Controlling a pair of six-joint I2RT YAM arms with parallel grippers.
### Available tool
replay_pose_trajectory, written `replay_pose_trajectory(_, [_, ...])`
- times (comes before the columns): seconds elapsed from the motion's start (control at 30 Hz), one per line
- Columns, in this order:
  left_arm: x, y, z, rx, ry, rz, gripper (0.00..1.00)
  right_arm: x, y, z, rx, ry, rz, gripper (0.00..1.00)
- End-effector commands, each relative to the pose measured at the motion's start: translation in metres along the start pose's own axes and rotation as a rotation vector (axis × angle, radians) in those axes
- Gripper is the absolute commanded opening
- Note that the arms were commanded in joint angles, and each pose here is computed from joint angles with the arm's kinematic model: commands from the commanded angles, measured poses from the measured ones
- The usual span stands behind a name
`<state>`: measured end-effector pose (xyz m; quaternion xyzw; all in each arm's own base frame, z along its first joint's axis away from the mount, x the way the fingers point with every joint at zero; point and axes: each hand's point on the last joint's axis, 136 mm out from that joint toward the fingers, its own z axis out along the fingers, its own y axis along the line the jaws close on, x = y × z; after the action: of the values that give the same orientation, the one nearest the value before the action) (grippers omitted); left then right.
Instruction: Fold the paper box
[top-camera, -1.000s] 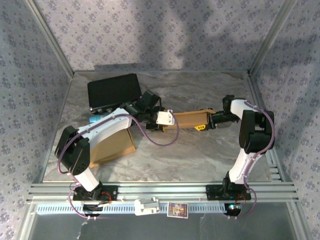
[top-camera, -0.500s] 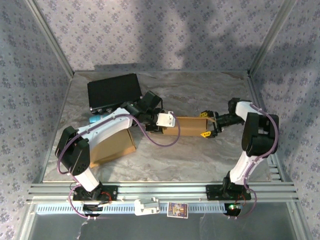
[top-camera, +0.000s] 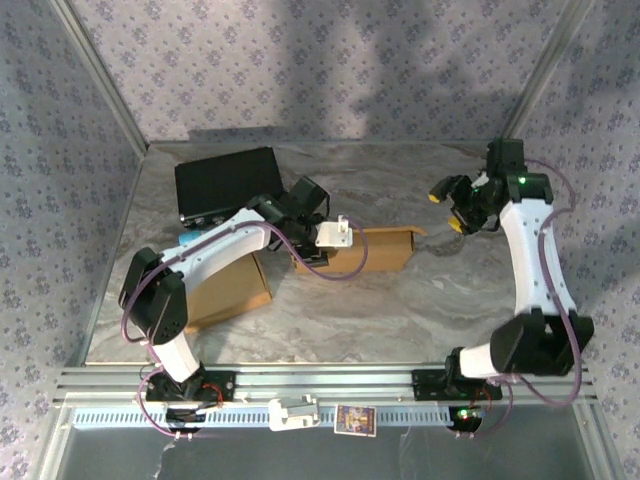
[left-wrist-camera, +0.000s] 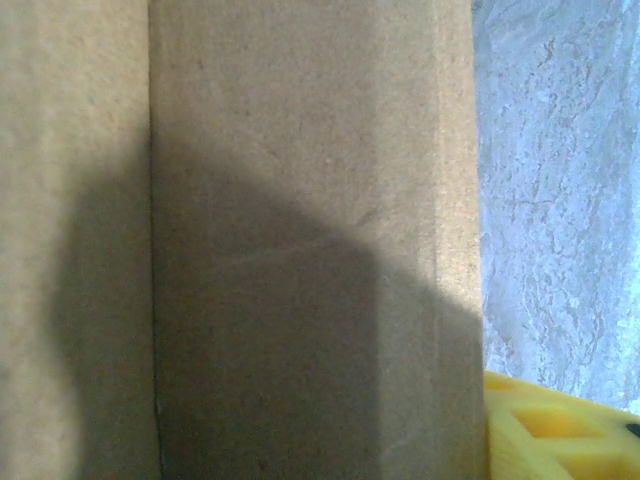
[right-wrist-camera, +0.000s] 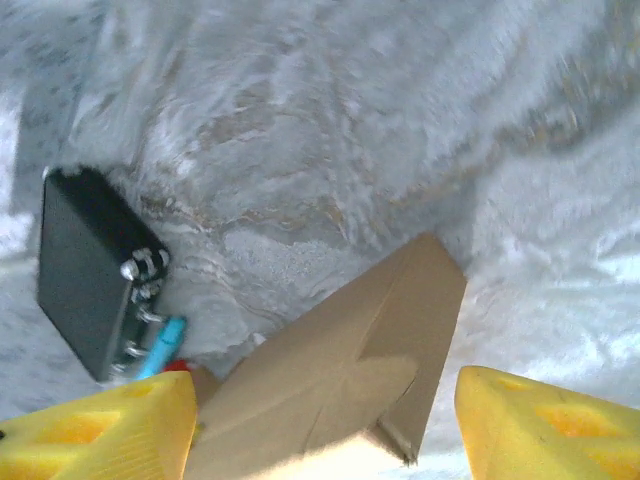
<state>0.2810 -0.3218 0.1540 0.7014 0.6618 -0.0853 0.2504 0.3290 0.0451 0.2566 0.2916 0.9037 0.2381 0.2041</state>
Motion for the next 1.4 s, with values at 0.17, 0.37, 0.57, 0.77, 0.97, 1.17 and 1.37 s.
replay_pose_trajectory(0.17, [-0.003, 0.003, 0.003, 0.024, 0.001, -0.034, 0.57, 0.018, 0.023, 0.01, 0.115, -0.053, -0.543, 0.65])
replay_pose_trajectory(0.37, [0.004, -0.002, 0.002, 0.054, 0.009, -0.022, 0.57, 0.036, 0.019, -0.003, 0.137, -0.055, -0.718, 0.65])
replay_pose_trajectory(0.57, [0.009, -0.001, -0.001, 0.076, -0.003, -0.029, 0.57, 0.054, 0.007, -0.002, 0.128, -0.024, -0.951, 0.62])
replay_pose_trajectory(0.77, [0.007, 0.001, -0.004, 0.101, -0.033, -0.031, 0.58, 0.062, -0.011, 0.0, 0.216, 0.074, -1.034, 0.65])
replay_pose_trajectory(0.97, [0.006, -0.001, -0.003, 0.125, -0.049, -0.013, 0.59, 0.058, -0.009, 0.019, 0.248, 0.106, -1.08, 0.78])
replay_pose_trajectory(1.17, [0.007, 0.0, -0.002, 0.13, -0.051, -0.007, 0.6, 0.05, 0.006, 0.04, 0.215, 0.111, -1.056, 0.78])
replay_pose_trajectory(1.37, [0.007, 0.0, -0.006, 0.125, -0.056, -0.009, 0.62, 0.055, -0.018, 0.054, 0.298, 0.165, -1.001, 0.71])
